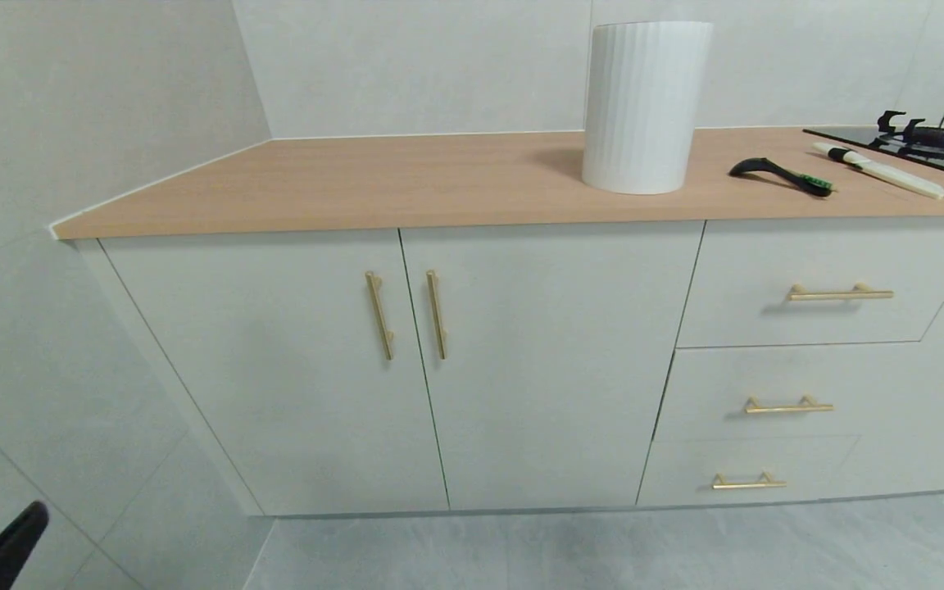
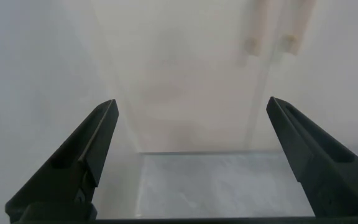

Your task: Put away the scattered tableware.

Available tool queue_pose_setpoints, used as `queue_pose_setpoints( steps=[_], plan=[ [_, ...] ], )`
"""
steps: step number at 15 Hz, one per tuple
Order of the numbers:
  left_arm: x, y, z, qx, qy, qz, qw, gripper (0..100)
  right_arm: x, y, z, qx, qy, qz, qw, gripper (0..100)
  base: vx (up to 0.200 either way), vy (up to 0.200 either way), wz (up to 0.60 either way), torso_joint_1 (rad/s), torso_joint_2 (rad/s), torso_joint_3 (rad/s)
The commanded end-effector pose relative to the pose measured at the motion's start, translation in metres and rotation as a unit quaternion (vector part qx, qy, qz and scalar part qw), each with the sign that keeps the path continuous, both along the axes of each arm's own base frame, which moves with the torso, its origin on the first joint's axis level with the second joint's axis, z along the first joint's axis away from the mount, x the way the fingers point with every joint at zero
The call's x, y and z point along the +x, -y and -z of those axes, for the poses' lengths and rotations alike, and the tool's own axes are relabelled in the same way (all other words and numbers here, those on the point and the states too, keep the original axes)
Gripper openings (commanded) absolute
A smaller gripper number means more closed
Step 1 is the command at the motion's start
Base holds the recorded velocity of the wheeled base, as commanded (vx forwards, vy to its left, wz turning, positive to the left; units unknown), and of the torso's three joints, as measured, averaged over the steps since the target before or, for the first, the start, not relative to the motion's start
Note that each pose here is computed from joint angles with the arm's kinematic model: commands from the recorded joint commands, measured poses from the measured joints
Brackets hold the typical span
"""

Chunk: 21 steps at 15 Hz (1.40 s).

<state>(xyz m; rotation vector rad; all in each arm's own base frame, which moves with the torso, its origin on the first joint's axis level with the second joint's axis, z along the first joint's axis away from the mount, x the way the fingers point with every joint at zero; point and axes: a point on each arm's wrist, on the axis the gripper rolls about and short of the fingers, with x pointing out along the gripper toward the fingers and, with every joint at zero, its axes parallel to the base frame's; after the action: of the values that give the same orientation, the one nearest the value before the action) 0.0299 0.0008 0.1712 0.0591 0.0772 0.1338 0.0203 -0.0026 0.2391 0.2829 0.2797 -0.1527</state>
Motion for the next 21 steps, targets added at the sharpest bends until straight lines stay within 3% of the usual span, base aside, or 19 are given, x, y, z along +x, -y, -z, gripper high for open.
queue_pose_setpoints(
  steps=[1,5,6,7,8,11,13,14,15,16,17,18,20,21],
  plan=[
    [-0.041,-0.008,0.036,-0.014,0.069,-0.056,0.9959,100,-0.067,0.002,0.010,0.001,0.098,0.054,0.994,100,0.000,0.000,0.00,0.000,0.00,0.000],
    [-0.058,-0.007,0.079,-0.013,0.085,-0.100,0.9913,100,-0.117,-0.001,0.044,0.007,0.175,0.006,0.984,100,0.000,0.000,0.00,0.000,0.00,0.000],
    [-0.054,-0.007,0.090,-0.022,0.070,-0.102,0.9921,100,-0.124,0.000,0.064,0.001,0.190,-0.009,0.982,100,0.000,0.000,0.00,0.000,0.00,0.000],
    [-0.054,-0.006,0.091,-0.041,0.072,-0.099,0.9917,100,-0.120,0.000,0.071,-0.009,0.172,0.006,0.985,100,0.000,0.000,0.00,0.000,0.00,0.000],
    [-0.054,-0.006,0.091,-0.050,0.073,-0.087,0.9923,100,-0.118,0.002,0.073,-0.013,0.169,0.040,0.985,100,0.000,0.000,0.00,0.000,0.00,0.000],
    [-0.053,-0.003,0.092,-0.051,0.064,-0.017,0.9965,100,-0.108,0.004,0.087,-0.025,0.134,0.087,0.987,100,0.000,0.000,0.00,0.000,0.00,0.000],
    [-0.053,-0.001,0.094,-0.034,0.051,0.020,0.9979,100,-0.099,0.006,0.100,-0.040,0.100,0.128,0.986,100,0.000,0.000,0.00,0.000,0.00,0.000],
    [-0.053,0.000,0.096,0.015,0.035,0.055,0.9977,100,-0.096,0.006,0.105,-0.082,0.080,0.128,0.985,100,0.000,0.000,0.00,0.000,0.00,0.000],
    [-0.053,0.000,0.096,0.029,0.034,0.061,0.9972,100,-0.093,0.006,0.110,-0.123,0.060,0.117,0.984,100,0.000,0.000,0.00,0.000,0.00,0.000],
    [-0.053,0.000,0.096,0.027,0.035,0.060,0.9972,100,-0.088,0.006,0.116,-0.154,0.048,0.110,0.981,100,0.000,0.000,0.00,0.000,0.00,0.000],
    [-0.053,0.000,0.096,0.011,0.035,0.059,0.9976,100,-0.080,0.006,0.122,-0.175,0.050,0.105,0.978,100,0.000,0.000,0.00,0.000,0.00,0.000],
    [-0.053,0.000,0.096,-0.046,0.041,0.047,0.9970,100,-0.060,0.005,0.143,-0.187,0.069,0.074,0.977,100,0.000,0.000,0.00,0.000,0.00,0.000],
    [-0.053,0.000,0.096,-0.037,0.041,0.047,0.9974,100,-0.044,0.000,0.155,-0.176,0.168,-0.012,0.970,100,0.000,0.000,0.00,0.000,0.00,0.000],
    [-0.053,0.000,0.096,-0.036,0.041,0.046,0.9975,100,-0.043,-0.002,0.158,-0.171,0.161,-0.058,0.970,100,0.000,0.000,0.00,0.000,0.00,0.000]
  ],
)
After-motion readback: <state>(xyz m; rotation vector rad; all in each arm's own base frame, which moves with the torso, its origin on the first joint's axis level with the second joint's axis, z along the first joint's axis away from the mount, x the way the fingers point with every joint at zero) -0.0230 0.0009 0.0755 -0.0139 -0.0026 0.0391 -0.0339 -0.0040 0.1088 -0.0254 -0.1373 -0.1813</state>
